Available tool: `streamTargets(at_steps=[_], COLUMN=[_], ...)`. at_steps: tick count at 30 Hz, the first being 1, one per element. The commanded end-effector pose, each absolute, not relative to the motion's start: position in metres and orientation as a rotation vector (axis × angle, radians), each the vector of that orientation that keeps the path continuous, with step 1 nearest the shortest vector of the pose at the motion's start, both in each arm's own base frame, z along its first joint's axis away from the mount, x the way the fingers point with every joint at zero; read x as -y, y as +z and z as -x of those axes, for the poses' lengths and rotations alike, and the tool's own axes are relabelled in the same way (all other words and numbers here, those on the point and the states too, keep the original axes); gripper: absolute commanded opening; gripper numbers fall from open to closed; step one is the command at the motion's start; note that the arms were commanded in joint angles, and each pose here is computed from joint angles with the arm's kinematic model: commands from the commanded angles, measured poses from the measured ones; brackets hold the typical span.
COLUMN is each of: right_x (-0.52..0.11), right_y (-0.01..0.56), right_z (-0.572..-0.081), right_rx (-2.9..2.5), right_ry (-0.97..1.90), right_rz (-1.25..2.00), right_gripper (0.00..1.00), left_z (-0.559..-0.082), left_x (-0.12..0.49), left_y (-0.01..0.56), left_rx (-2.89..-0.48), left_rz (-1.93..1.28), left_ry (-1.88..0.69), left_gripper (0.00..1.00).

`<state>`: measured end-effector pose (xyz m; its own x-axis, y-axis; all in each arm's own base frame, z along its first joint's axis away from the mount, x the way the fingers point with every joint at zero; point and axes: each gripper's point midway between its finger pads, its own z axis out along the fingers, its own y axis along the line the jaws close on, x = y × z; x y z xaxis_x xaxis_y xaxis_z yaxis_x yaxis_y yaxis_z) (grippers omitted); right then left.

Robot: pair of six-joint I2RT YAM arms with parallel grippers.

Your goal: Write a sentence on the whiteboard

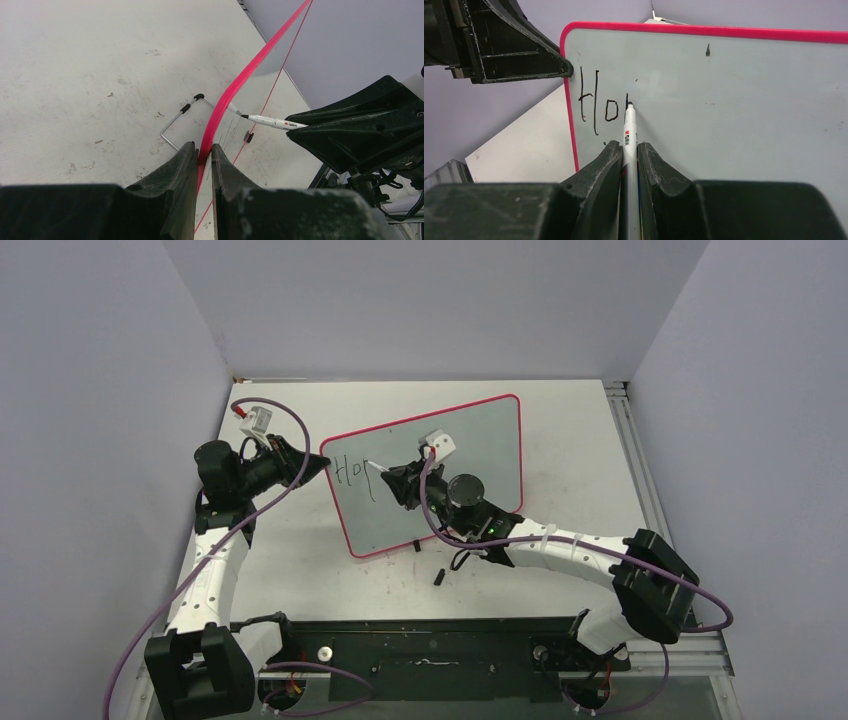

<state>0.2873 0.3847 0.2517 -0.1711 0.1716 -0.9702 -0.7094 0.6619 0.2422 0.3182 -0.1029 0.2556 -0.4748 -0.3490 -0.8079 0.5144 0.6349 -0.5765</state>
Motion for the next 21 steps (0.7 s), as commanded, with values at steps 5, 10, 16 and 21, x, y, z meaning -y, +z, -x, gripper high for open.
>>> streamTargets(at_steps=[5,10,16,21], right_x=[-0.363,-0.360,-0.363,-0.369], right_y=[0.269,0.264,0.257,0.249], right_z=[-0.297,-0.295,-0.289,-0.284], right_rx=[-1.517,-1.531,-1.550,-1.563], right_ry=[0.779,0.771,0.792,0.817], right_rz=[0.380,0.383,0.412,0.438], right_gripper=[0.05,0.05,0.05,0.05], left_z=[-0.317,-0.317,-0.317,-0.317], left_x=[0.106,0.106,0.106,0.106], left_y=[0.276,0.276,0.276,0.276], left_rx=[-1.744,-1.743,-1.743,-1.743], left_rz=[-0.185,-0.188,-0.186,-0.187], left_ry=[-1.014,-1.014,-1.013,-1.013], left_gripper=[0.12,0.12,0.12,0.12])
